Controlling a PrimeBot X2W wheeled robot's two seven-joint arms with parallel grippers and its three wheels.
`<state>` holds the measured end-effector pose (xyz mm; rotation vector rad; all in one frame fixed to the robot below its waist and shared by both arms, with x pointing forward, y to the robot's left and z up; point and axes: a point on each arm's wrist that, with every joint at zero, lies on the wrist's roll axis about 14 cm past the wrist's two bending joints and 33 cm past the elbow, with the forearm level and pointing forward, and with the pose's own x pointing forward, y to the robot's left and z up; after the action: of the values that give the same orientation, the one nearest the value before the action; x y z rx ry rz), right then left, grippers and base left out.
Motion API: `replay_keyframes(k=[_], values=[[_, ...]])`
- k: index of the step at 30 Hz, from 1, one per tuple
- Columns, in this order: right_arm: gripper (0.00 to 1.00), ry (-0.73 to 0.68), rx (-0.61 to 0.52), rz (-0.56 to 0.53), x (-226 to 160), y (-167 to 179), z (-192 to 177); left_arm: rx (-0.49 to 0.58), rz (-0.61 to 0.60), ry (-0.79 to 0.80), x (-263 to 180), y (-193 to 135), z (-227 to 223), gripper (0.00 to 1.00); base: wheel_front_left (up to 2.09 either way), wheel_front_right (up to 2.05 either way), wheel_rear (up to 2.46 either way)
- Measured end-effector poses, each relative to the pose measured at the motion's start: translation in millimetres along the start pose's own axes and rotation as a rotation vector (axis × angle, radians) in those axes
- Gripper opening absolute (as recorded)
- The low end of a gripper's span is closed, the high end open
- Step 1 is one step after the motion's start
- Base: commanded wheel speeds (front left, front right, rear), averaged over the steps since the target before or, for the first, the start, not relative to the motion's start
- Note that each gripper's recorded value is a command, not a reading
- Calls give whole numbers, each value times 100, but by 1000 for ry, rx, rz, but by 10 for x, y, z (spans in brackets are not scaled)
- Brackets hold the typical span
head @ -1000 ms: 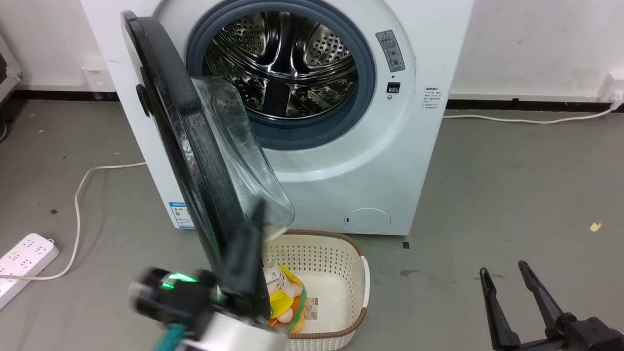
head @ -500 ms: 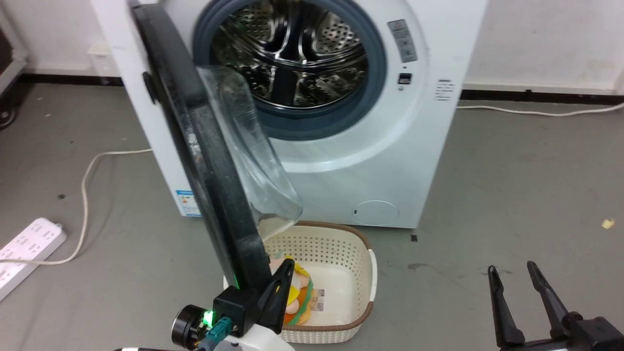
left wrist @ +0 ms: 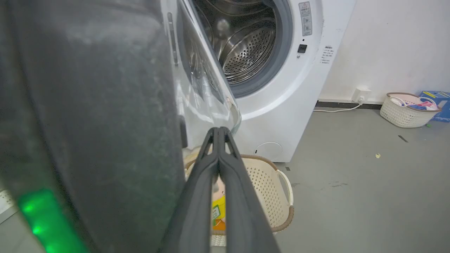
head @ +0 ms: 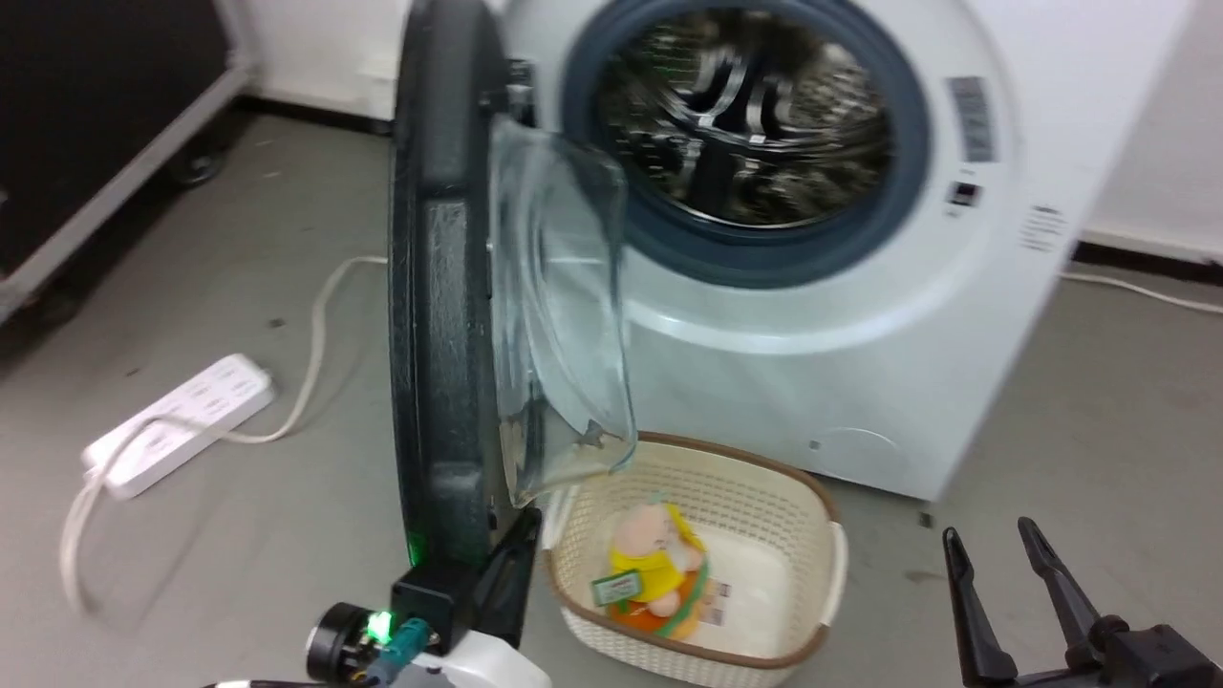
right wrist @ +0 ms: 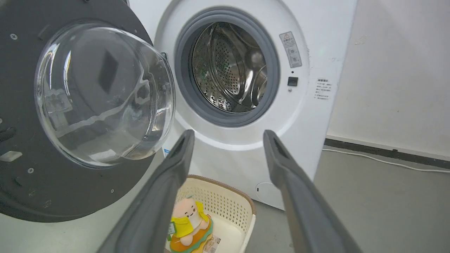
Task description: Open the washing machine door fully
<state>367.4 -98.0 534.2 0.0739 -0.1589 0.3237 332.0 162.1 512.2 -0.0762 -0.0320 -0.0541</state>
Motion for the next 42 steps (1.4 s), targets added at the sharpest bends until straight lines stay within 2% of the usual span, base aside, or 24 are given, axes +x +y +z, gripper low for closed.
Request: replay_keyframes(k=[9, 16, 28, 29, 30, 42], values=[[100, 34, 34, 178, 254, 549, -149, -4, 255, -10, -373, 817, 34, 0, 0, 0, 0], [100, 110, 51, 253, 358, 728, -463, 25, 398, -20, -387, 1373, 110, 0, 0, 0, 0], [100, 199, 48, 264, 531, 542, -916, 120, 575, 56, -276, 2311, 101, 0, 0, 0, 0], [100, 215, 43, 253, 548, 460, -997, 130, 623, 80, -285, 2549, 87, 0, 0, 0, 0], [100, 217, 42, 248, 557, 436, -1015, 126, 638, 81, -282, 2612, 86, 0, 0, 0, 0], [100, 253, 25, 216, 527, 242, -1161, 120, 693, 101, -151, 2959, 74, 0, 0, 0, 0]])
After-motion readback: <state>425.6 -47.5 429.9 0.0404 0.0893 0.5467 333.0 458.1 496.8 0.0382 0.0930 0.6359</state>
